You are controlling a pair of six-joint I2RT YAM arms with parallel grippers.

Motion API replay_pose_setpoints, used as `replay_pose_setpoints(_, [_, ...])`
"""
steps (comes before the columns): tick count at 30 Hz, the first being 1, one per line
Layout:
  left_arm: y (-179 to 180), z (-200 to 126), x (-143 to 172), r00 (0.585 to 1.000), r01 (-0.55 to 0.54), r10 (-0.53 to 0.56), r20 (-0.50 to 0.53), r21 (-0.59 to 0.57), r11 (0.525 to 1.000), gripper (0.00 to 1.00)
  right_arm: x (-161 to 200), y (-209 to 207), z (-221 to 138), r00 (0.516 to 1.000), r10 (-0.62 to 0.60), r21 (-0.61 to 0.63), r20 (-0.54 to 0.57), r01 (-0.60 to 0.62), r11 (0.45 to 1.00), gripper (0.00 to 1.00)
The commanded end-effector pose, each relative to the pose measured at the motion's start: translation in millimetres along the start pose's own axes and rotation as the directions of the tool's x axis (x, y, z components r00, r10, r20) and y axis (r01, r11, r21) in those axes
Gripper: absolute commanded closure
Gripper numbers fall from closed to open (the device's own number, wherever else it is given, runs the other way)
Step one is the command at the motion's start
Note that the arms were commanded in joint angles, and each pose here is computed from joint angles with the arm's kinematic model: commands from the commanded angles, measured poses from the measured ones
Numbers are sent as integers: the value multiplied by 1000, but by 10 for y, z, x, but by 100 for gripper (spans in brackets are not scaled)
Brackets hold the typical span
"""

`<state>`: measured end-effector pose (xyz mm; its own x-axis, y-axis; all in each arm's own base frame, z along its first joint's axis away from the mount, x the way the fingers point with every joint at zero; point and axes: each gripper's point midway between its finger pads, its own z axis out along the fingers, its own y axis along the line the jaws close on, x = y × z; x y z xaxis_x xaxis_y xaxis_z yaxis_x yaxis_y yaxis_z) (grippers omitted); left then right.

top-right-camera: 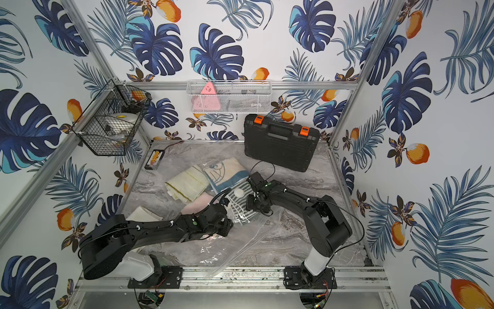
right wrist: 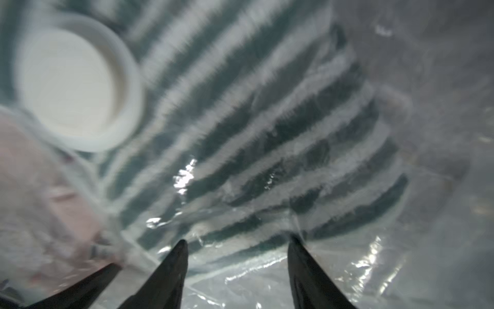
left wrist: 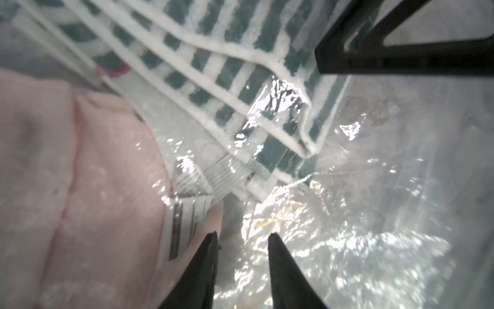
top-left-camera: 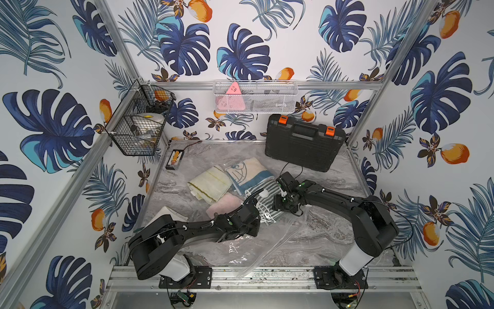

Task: Place the folded towel into the vacuum bag
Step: Adjust the vacuum bag at the center of the board.

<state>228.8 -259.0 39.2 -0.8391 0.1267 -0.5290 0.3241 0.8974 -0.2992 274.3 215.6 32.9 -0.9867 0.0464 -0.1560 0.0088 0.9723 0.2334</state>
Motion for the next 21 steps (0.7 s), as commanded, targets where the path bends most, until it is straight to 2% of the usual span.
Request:
replay_pose_setpoints(1, [135,-85,69,998,55,-55,5,-42,998,63,78,-90,179,1000,8,-1,-18,-8,1000,41])
replay_pose_setpoints(4, [219,-224,74,997,70,-68,21,-71,995,63,170,-249,192,999,7,51,-52,-5,999,41])
replay_pose_setpoints(7, [303,-414,22,996,83,-78,46,-117,990,63,103,-245,-41,1000,12,3,-27,-12,1000,39])
replay_pose_setpoints(11, [444,-684,-7,988,140,-127,83,-177,974,61,-284,-329,-490,997,36,-19,64,-34,999,26])
replay_pose_setpoints(13, [481,-777,2,983,171,-155,94,-185,968,61,-456,-440,-562,994,56,1,89,-56,998,24])
replay_pose_setpoints(17, [576,-902,42,981,187,-171,86,-236,954,60,-733,-512,-556,991,90,16,100,-93,996,23])
replay_pose_setpoints(21, [633,-856,141,982,187,-177,63,-256,948,59,-873,-250,-492,988,103,-81,111,-94,992,30])
